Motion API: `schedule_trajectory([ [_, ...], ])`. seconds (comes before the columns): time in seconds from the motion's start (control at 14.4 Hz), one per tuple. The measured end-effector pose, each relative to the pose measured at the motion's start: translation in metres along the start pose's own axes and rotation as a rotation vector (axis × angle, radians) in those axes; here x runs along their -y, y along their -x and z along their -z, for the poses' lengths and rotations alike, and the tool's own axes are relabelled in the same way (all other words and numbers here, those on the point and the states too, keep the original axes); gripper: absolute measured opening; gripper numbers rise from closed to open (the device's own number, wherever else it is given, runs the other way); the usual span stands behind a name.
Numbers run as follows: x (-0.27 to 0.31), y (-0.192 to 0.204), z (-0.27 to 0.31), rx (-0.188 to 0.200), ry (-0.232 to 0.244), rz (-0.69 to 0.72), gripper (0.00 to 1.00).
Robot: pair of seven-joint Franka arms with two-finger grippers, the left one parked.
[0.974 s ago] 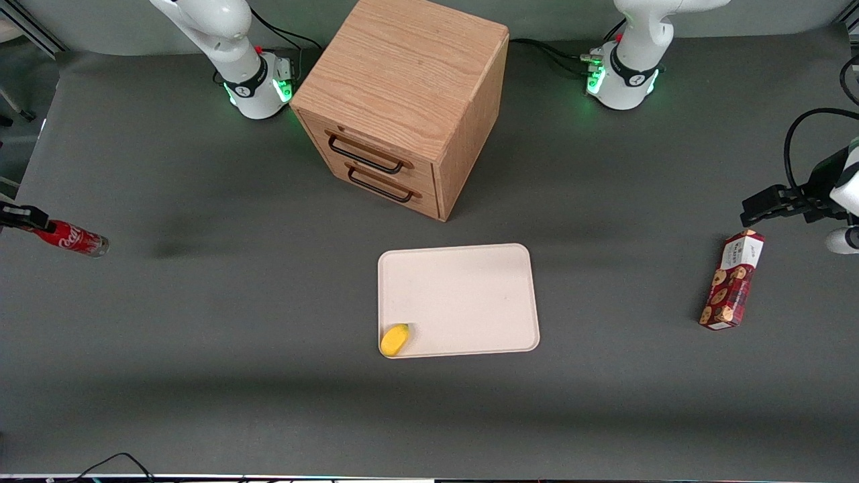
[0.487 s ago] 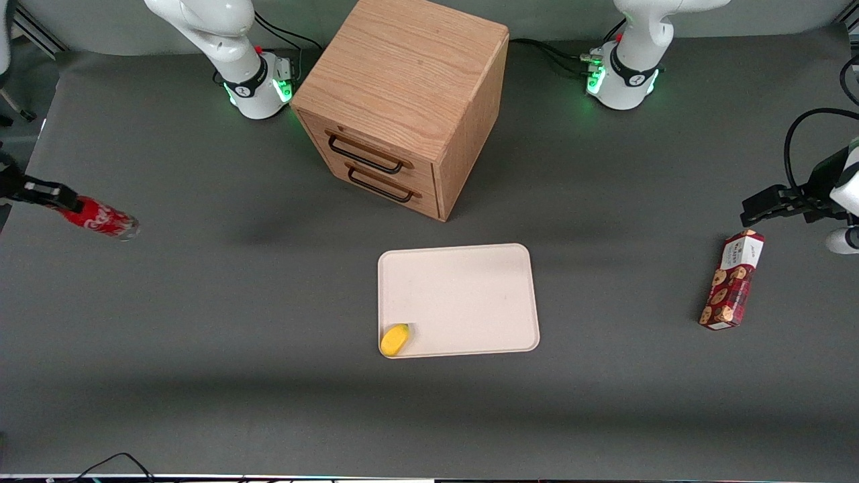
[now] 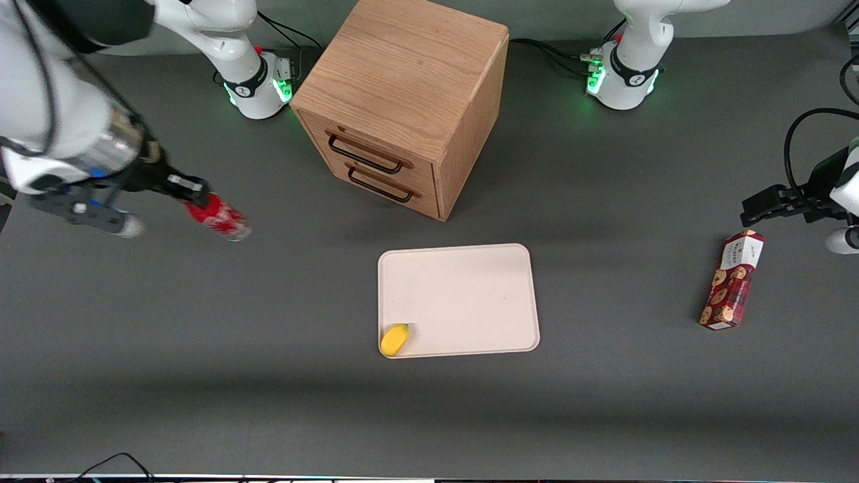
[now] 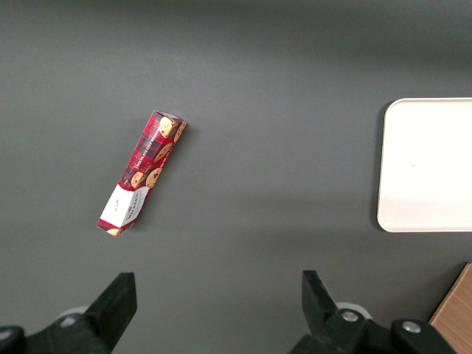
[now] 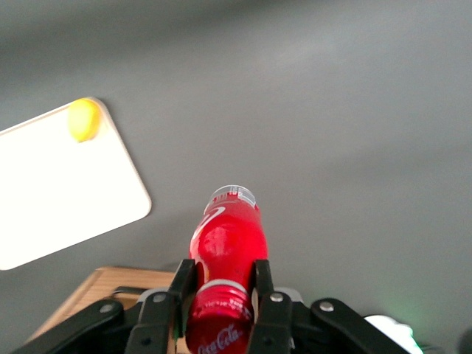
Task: Place coke bottle on tray
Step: 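Lift the bottle and carry it toward the white tray, then lower the bottle onto the tray beside the yellow fruit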
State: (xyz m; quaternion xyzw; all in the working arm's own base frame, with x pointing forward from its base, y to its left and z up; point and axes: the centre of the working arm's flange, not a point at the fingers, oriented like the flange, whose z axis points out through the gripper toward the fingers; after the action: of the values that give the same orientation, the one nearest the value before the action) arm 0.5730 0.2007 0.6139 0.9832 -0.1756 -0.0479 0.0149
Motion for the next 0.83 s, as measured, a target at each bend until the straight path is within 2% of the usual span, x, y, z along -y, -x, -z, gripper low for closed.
schedule_trajectory([
  [0.14,0.06,0.011,-0.019,0.015,-0.032,-0.031,0.37],
  [0.35,0.135,0.011,-0.07,0.015,-0.077,-0.072,0.37],
  [0.63,0.19,-0.004,-0.166,0.031,-0.069,-0.071,0.37],
  [0.83,0.219,-0.004,-0.233,0.045,-0.043,-0.067,0.37],
])
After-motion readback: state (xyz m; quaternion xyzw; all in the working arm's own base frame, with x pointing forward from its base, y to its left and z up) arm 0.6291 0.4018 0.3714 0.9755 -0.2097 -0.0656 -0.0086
